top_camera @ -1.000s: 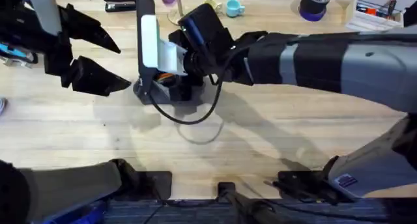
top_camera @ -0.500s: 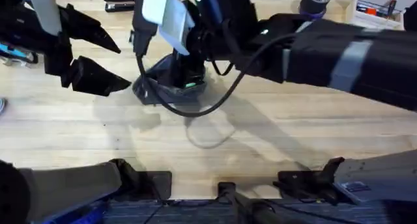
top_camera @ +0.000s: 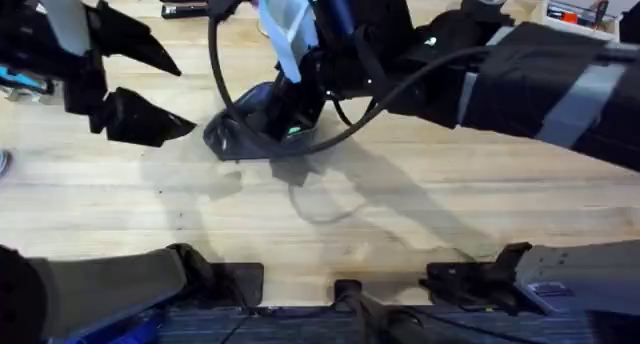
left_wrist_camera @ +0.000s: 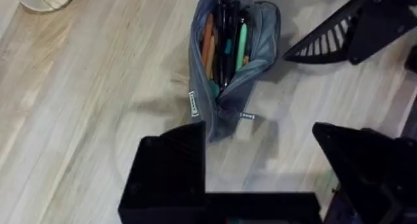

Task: Unzip the bag, pick up the pens from the table one at a time and place them inside, then zip the bag closed.

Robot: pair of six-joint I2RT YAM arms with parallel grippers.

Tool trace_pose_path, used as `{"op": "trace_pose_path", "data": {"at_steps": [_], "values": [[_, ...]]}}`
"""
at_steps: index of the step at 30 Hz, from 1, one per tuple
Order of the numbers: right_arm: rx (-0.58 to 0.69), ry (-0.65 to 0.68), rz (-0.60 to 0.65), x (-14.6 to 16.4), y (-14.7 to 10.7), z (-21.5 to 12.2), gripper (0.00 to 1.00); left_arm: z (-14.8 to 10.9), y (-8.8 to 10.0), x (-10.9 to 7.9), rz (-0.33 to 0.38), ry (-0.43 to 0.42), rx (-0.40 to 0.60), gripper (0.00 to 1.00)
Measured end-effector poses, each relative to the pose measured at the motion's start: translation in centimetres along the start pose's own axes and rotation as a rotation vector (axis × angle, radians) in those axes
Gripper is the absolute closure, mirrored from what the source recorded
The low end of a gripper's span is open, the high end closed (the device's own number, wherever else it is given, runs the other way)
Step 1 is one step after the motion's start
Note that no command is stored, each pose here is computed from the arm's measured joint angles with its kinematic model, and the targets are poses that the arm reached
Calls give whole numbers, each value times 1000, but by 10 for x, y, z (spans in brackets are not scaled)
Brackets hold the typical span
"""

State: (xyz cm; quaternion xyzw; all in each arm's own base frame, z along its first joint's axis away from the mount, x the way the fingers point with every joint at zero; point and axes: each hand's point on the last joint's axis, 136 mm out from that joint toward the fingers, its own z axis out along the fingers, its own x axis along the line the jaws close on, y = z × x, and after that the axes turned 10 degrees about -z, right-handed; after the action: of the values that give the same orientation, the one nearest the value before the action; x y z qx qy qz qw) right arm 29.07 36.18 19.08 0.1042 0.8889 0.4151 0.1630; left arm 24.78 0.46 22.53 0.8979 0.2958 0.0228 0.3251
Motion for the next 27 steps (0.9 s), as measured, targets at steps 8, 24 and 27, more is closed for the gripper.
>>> {"op": "trace_pose_path", "data": {"at_steps": [8,24,27], "values": [[29,12,90,3,-7,0,4,-19,-17,9,66,55,-44,6],[21,9,300,5,-1,-19,5,10,-72,31,85,-51,-108,6],[23,9,366,5,-1,-19,5,18,-77,37,59,-86,-125,7]]}}
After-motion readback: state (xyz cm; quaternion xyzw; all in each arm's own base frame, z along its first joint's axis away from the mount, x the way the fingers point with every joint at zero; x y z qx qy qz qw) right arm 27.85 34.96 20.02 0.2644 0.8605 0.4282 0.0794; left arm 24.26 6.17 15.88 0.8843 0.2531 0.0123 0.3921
